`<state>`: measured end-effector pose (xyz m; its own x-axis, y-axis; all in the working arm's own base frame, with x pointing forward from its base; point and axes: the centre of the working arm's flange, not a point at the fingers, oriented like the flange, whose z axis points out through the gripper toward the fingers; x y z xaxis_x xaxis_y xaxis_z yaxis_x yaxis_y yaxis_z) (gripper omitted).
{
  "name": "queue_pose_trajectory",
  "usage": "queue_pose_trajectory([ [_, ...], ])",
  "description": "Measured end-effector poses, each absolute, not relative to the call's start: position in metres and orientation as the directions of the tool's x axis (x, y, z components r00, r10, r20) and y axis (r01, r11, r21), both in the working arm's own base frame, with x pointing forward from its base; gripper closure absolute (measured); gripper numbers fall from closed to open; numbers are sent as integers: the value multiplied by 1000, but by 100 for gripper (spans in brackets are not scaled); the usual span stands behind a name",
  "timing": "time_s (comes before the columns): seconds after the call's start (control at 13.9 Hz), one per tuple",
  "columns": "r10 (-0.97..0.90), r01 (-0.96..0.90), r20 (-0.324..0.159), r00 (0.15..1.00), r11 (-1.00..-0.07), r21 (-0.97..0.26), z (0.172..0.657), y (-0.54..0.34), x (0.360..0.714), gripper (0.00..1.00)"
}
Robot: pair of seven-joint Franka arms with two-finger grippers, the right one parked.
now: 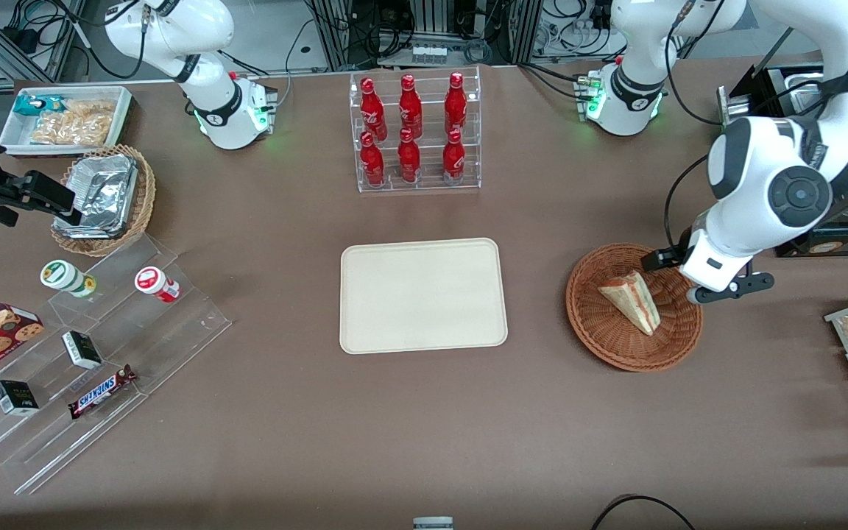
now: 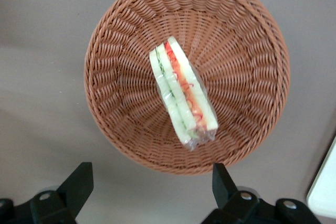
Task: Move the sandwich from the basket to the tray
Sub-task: 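Lower the left gripper and close it on the wrapped sandwich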
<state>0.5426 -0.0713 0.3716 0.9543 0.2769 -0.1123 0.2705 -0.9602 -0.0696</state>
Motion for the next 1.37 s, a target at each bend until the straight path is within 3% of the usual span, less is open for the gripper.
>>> queue_pose_trajectory([
  [0.22, 441, 437, -69, 895, -897, -67, 349, -76, 539, 0],
  [0.72, 732, 727, -46, 679, -680, -90, 304, -99, 536, 0],
  [1.37, 781, 776, -48, 622, -624, -89, 249, -102, 542, 0],
])
